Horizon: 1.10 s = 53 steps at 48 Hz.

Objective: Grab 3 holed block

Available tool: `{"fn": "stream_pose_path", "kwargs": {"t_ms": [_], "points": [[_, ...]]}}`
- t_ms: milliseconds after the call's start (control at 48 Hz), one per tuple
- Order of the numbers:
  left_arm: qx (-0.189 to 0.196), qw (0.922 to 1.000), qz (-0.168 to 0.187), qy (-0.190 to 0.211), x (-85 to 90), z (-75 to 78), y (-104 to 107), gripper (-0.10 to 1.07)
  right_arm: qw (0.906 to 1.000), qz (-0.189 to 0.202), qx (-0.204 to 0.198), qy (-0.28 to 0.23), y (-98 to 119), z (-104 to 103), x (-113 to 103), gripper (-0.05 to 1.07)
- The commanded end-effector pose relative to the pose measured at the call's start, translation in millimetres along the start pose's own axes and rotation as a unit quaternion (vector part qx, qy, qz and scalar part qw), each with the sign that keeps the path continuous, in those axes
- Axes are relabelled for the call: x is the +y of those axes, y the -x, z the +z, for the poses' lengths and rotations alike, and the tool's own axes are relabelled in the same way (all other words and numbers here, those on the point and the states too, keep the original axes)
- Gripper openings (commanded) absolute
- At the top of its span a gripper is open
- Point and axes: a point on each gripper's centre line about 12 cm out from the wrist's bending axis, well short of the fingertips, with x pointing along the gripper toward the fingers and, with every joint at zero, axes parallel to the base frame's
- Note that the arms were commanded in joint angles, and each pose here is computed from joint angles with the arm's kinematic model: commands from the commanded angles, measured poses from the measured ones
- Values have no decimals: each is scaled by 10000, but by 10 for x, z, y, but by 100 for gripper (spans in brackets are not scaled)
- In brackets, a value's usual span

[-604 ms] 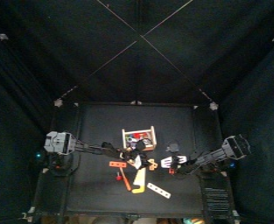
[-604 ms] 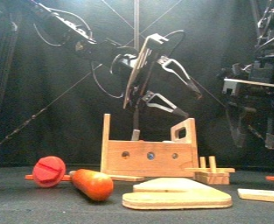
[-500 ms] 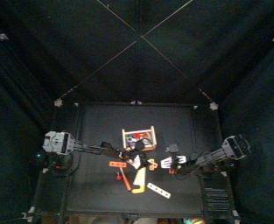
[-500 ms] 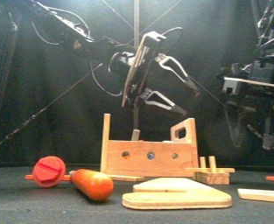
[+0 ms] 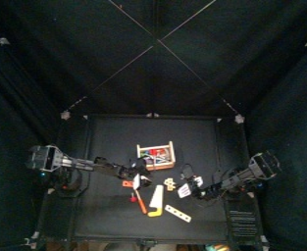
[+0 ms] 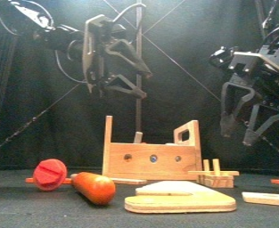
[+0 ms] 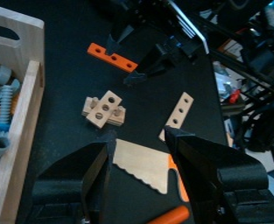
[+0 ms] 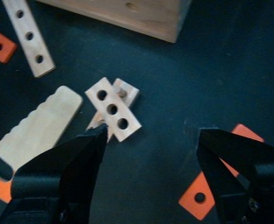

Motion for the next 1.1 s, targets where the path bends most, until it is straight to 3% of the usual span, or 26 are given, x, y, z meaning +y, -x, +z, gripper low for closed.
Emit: {"fn": "stream_pose_path", "kwargs": {"t_ms": [0,396,667,854,1083], "points": [[-263,9996,-120,47,51,27,222,85,9996,249,42,90,9,-3,47,100],[-283,9992,33,-275,290,-208,627,85,9983,449,362,25,-170,-23,34,100],[-357,9992,171,-77,378,-292,794,85,9969,217,570,499,-248,118,19,100],[-438,9989,163,-37,368,-304,876,85,9893,65,862,1177,-236,170,40,100],[-449,9988,191,73,383,-338,908,85,9822,83,1112,1515,-268,192,70,100]]}}
